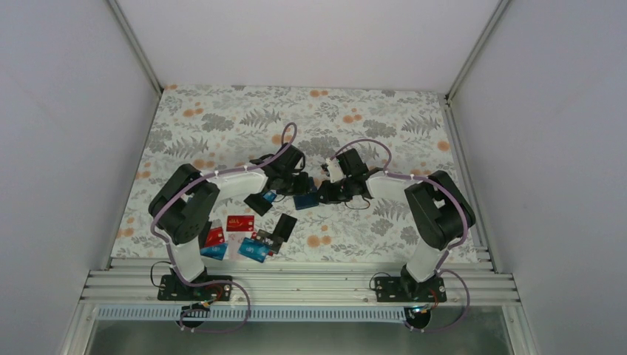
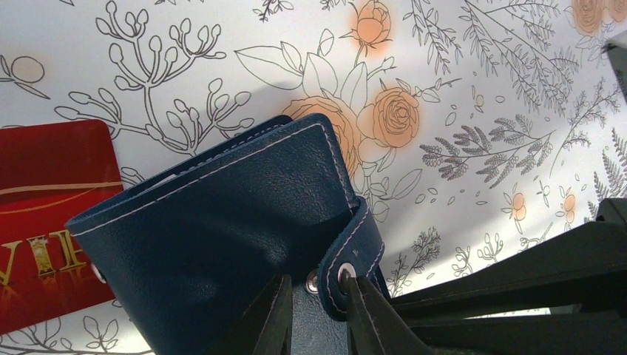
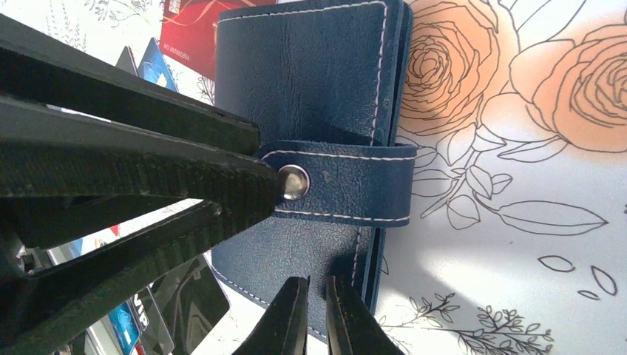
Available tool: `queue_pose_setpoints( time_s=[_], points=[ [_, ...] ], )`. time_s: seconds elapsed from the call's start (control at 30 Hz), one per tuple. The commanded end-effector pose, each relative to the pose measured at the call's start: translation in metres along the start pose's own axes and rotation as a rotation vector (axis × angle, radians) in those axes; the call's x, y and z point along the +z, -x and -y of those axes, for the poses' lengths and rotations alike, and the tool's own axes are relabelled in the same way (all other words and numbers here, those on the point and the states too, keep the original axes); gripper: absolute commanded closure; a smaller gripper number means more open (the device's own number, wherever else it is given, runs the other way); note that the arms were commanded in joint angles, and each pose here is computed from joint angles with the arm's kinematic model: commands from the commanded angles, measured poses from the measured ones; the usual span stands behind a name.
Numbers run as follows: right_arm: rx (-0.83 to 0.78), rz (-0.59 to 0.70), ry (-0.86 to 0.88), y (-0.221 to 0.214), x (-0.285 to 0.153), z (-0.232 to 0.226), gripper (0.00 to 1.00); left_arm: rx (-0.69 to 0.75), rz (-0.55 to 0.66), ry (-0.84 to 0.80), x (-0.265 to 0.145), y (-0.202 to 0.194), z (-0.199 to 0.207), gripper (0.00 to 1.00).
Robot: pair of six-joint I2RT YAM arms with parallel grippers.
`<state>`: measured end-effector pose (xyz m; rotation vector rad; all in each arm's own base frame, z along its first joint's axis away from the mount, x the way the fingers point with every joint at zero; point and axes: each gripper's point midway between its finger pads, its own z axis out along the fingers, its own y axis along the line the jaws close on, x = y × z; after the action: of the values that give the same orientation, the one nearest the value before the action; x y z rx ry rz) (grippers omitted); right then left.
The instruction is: Put the credit cards into the card holder
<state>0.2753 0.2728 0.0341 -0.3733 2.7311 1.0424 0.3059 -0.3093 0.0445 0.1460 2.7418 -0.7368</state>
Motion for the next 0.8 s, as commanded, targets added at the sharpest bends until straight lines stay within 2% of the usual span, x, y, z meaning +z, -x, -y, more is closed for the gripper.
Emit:
queue_pose_setpoints(
  time_s=[0.0,0.47,0.77],
  points=[
    [-0.008,-0.015,0.013,-0.004,0.007,-0.0004,0.9,0.006,0.012,-0.028,0.0014,0.0074,0.0117,0.79],
    [-0.01,-0.019,0.008,-0.0047,0.0074,0.0008,0.9,-0.006,-0.008,-0.027,0.0067,0.0051,0.0108,0.97],
    [-0.009,-0.021,0.006,-0.0036,0.0079,0.001,0.91,-0.03,-0.023,-0.006,0.0053,-0.0012,0.0046,0.98]
  ],
)
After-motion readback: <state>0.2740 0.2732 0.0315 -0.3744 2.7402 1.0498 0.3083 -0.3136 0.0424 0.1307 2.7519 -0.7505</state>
